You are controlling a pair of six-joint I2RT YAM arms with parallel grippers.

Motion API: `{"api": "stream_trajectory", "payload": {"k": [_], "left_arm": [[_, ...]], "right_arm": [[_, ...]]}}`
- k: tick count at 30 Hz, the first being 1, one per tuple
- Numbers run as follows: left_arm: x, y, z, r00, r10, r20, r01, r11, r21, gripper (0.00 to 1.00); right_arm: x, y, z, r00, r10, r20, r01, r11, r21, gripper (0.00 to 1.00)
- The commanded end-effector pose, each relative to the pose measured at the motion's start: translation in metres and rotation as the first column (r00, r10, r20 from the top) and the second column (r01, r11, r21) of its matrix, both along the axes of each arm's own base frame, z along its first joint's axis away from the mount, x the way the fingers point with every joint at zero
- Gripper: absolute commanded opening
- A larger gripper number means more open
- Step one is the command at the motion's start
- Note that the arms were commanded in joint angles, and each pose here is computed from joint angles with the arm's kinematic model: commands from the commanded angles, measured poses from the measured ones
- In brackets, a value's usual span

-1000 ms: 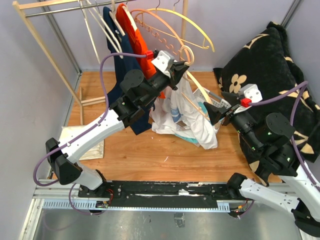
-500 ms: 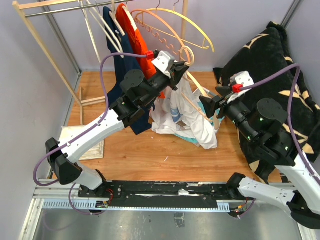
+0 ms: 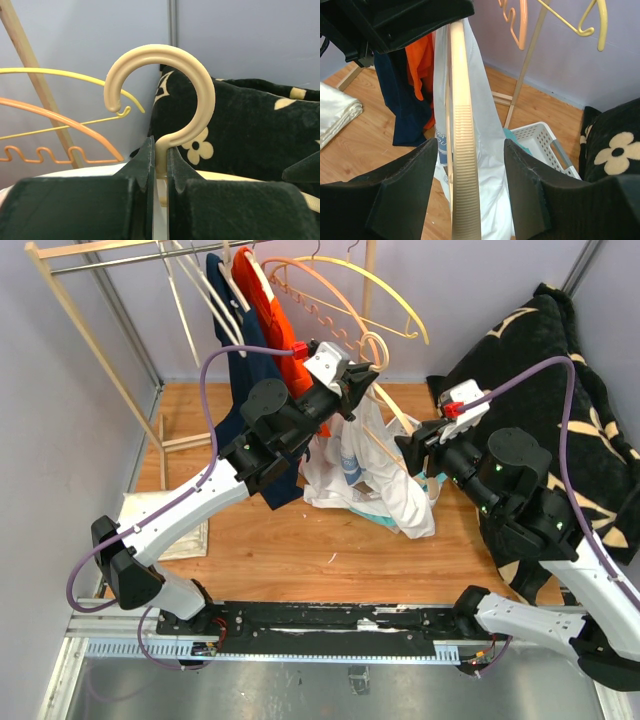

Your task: Remove the t-shirt from the hanger

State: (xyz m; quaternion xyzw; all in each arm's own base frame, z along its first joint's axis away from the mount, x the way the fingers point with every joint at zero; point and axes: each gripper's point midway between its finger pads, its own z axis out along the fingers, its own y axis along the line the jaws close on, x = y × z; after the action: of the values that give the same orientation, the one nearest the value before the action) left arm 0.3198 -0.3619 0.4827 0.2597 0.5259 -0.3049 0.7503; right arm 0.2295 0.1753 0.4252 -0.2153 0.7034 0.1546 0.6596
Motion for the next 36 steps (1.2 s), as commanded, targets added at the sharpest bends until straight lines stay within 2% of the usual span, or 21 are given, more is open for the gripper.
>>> {"api": "stream_trajectory", "payload": {"k": [1, 23, 36], "left_arm": [[-0.006, 0.010, 0.029, 0.998, 0.005, 0.060, -0.002, 0.999, -0.055, 0.00], [-0.016, 0.009, 0.039, 0.996, -0.038, 0.079, 0.044, 0.996, -0.079, 0.01], [-0.021, 0.013, 0.044, 0.995, -0.041, 0.088, 0.050, 0.994, -0.098, 0.01]], "right_arm": [[-0.002, -0.004, 0.006, 1.000, -0.016, 0.002, 0.016, 1.000, 0.027, 0.56], [0.014, 0.011, -0.003, 1.000, -0.021, -0.011, 0.021, 1.000, -0.013, 0.53], [0.020, 0.014, -0.005, 1.000, -0.023, -0.015, 0.023, 1.000, -0.008, 0.33]]}}
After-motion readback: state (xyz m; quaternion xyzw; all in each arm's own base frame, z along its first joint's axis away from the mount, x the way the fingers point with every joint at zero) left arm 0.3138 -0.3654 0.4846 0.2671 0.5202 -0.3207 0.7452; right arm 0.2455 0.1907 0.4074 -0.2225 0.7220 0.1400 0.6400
